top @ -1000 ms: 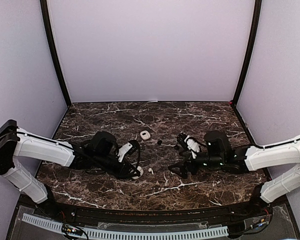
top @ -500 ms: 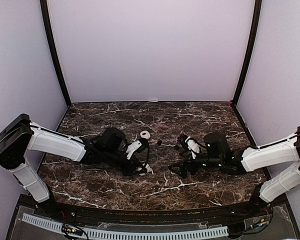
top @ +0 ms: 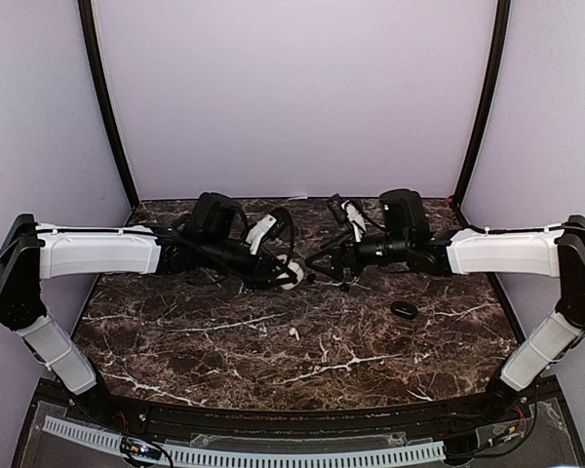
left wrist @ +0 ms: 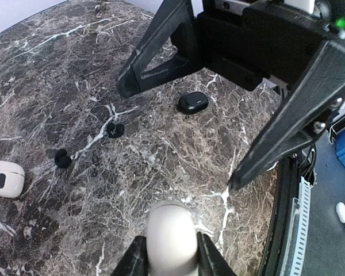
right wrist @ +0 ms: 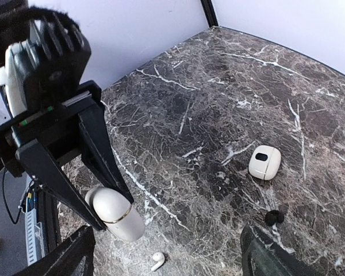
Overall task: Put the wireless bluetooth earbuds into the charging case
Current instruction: Pass from the left arm to the right
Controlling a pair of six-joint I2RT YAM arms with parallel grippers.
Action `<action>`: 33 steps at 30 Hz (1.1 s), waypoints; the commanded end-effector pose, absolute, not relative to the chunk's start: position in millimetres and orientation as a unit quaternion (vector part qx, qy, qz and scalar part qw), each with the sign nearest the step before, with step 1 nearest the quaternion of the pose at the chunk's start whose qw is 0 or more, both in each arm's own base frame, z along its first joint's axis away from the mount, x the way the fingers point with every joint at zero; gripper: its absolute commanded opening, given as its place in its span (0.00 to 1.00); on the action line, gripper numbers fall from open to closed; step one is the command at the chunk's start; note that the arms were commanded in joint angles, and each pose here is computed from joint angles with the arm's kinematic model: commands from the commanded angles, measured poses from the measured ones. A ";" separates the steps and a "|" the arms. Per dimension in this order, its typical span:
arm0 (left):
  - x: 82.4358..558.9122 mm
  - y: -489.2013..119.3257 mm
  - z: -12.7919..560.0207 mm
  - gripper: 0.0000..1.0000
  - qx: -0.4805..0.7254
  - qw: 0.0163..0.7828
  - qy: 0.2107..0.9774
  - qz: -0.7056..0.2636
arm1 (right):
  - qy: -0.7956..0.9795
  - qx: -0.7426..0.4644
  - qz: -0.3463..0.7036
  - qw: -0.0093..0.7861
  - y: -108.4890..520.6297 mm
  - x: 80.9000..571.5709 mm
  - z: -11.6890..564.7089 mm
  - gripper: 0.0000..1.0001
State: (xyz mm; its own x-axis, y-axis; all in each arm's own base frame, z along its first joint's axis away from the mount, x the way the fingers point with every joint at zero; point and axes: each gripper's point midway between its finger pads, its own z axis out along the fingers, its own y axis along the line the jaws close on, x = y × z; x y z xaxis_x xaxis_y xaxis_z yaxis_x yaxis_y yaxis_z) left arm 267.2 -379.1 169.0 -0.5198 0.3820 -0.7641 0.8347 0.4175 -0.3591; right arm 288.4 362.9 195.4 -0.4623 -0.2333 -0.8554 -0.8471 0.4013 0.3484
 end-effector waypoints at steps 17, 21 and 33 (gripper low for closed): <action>171.1 -350.6 181.5 0.26 0.432 0.262 0.716 -0.482 | 0.601 -0.518 0.511 0.329 383.7 163.3 168.8 0.54; 160.1 -350.3 186.0 0.26 0.445 0.253 0.703 -0.494 | 0.575 -0.524 0.548 0.307 393.2 151.0 177.7 0.53; 153.5 -355.8 180.8 0.26 0.482 0.247 0.696 -0.471 | 0.557 -0.573 0.537 0.272 426.3 134.3 171.9 0.36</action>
